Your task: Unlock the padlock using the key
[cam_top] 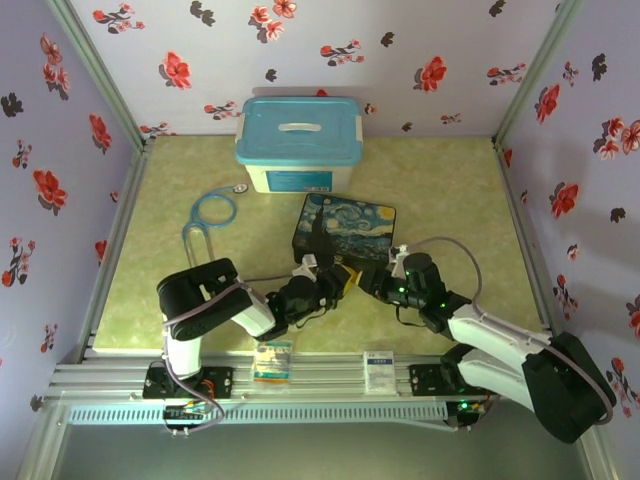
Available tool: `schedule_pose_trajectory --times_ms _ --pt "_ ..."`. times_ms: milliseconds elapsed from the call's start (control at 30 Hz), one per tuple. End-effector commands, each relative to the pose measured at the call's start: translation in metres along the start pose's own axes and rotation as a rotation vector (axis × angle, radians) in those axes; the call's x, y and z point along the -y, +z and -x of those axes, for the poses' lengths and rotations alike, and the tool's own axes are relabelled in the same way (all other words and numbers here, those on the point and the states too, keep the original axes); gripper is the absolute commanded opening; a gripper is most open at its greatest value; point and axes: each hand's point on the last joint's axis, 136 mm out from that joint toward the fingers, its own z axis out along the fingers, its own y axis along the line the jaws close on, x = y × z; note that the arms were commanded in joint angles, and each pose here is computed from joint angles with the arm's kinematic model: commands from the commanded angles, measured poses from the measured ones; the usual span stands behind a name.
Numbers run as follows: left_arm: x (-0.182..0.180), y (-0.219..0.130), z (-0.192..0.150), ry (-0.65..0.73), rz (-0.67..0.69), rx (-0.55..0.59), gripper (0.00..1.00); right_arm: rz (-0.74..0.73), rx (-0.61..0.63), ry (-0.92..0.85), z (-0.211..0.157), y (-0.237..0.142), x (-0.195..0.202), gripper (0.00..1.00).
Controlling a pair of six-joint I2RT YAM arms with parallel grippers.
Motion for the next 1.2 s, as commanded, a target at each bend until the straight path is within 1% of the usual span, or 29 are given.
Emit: schedule_pose_trajectory --times_ms 0,67,233,367,467,600,733,800,833,867,933,967,1000,1033,1100,1167 --pt "0.064 0.008 -0.018 -0.006 -0.185 -0.054 0.00 0.082 0.053 0.026 0.009 -0.005 -0.019 0.25" --pt "0.069 0.012 -0.023 -0.004 -0.196 -0.065 0.00 0.098 0.065 0.039 0.010 -0.006 -0.021 0.17" --pt "0.060 0.013 -0.024 -0.035 -0.177 -0.067 0.00 0.071 0.110 0.051 0.013 -0.011 -0.011 0.08" --pt "0.059 0.014 -0.025 -0.040 -0.175 -0.067 0.00 0.078 0.133 0.089 0.014 -0.012 -0.008 0.07" --pt "0.065 0.015 -0.028 -0.032 -0.190 -0.072 0.00 0.079 0.145 0.214 0.015 -0.009 -0.001 0.05" --pt "0.070 0.017 -0.032 -0.041 -0.202 -0.081 0.00 0.155 0.131 0.341 0.017 -0.005 -0.011 0.03" --pt "0.070 0.018 -0.033 -0.047 -0.202 -0.083 0.00 0.191 0.137 0.409 0.020 -0.003 -0.015 0.03" --pt "0.068 0.017 -0.032 -0.042 -0.199 -0.081 0.00 0.190 0.130 0.388 0.020 -0.002 -0.017 0.07" --pt "0.067 0.017 -0.031 -0.042 -0.196 -0.078 0.00 0.173 0.122 0.355 0.019 -0.002 -0.016 0.12" --pt "0.064 0.017 -0.030 -0.046 -0.190 -0.075 0.00 0.131 0.107 0.290 0.016 -0.003 -0.014 0.19" --pt "0.058 0.016 -0.026 -0.040 -0.173 -0.062 0.00 -0.092 0.045 0.096 0.005 -0.010 0.004 0.39" --pt "0.052 0.014 -0.024 -0.042 -0.159 -0.054 0.00 -0.244 0.045 -0.019 0.006 -0.023 0.017 0.45" --pt "0.045 0.013 -0.021 -0.046 -0.143 -0.046 0.00 -0.337 0.048 -0.098 0.010 -0.035 0.024 0.46" --pt "0.041 0.012 -0.019 -0.051 -0.134 -0.039 0.00 -0.377 0.043 -0.152 0.012 -0.042 0.027 0.47" --pt "0.031 0.010 -0.015 -0.060 -0.111 -0.025 0.00 -0.388 0.020 -0.231 0.011 -0.045 0.027 0.49" --pt "0.028 0.010 -0.013 -0.054 -0.105 -0.018 0.00 -0.351 -0.032 -0.275 0.005 -0.039 0.021 0.47"
